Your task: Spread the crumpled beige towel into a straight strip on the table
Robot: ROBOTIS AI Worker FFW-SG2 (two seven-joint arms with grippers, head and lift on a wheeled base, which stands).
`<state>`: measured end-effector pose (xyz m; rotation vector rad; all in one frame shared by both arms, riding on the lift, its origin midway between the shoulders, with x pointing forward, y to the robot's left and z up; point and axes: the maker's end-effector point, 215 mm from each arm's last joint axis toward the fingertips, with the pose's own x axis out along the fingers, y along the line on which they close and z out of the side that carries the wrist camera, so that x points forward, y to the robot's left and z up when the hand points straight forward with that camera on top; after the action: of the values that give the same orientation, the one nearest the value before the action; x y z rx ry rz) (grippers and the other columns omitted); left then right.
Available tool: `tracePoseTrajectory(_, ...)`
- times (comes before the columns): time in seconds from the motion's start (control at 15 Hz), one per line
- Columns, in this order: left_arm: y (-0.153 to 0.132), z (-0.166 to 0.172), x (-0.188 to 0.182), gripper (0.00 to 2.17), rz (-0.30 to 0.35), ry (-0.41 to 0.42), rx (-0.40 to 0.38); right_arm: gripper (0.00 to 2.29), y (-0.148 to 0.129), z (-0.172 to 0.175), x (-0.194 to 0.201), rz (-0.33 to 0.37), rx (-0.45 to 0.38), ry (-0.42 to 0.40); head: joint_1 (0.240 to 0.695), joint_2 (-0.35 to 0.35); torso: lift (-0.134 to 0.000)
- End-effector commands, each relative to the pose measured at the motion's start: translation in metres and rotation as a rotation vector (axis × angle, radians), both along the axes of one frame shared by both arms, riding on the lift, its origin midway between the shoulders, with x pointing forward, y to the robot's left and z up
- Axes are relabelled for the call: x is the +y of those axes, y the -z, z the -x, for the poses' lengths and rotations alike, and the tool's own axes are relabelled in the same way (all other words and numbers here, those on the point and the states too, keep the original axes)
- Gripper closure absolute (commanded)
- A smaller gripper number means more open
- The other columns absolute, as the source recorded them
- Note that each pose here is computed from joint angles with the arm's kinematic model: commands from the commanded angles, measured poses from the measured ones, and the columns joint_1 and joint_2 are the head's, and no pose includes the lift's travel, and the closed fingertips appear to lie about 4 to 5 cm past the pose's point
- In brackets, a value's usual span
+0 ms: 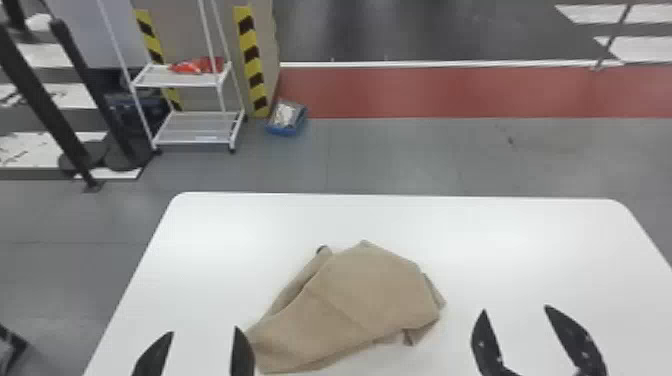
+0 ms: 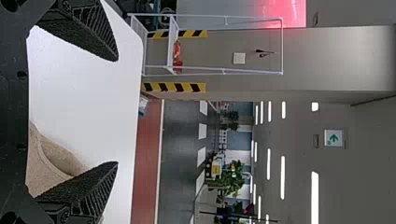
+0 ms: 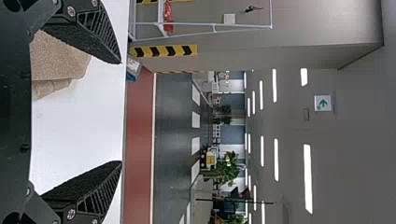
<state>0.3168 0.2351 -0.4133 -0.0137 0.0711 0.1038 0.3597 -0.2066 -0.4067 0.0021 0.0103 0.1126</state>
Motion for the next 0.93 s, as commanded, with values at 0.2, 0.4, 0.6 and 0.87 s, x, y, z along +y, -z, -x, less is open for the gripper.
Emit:
tracePoseTrajectory(0.2,0.0,0.0,0.0,0.09,0.0,0.0,0.0,0.12,0.0,0.0,0.0,-0.002,0.0,0.001,0.695,0.049,0.0)
tracePoseTrajectory(0.4,0.0,0.001,-0.001,0.09,0.003,0.0,0.001,0.12,-0.002,0.0,-0.002,-0.002,-0.005,0.004,0.695,0.048,0.0)
tracePoseTrajectory(0.6,-0.001,0.0,-0.001,0.09,0.002,0.001,-0.001,0.12,-0.001,-0.001,-0.003,0.0,-0.004,0.005,0.695,0.046,0.0)
tracePoseTrajectory(0.87,0.0,0.001,-0.002,0.09,0.001,0.003,0.0,0.12,0.022,-0.033,-0.008,0.038,0.083,0.006,0.695,0.038,0.0)
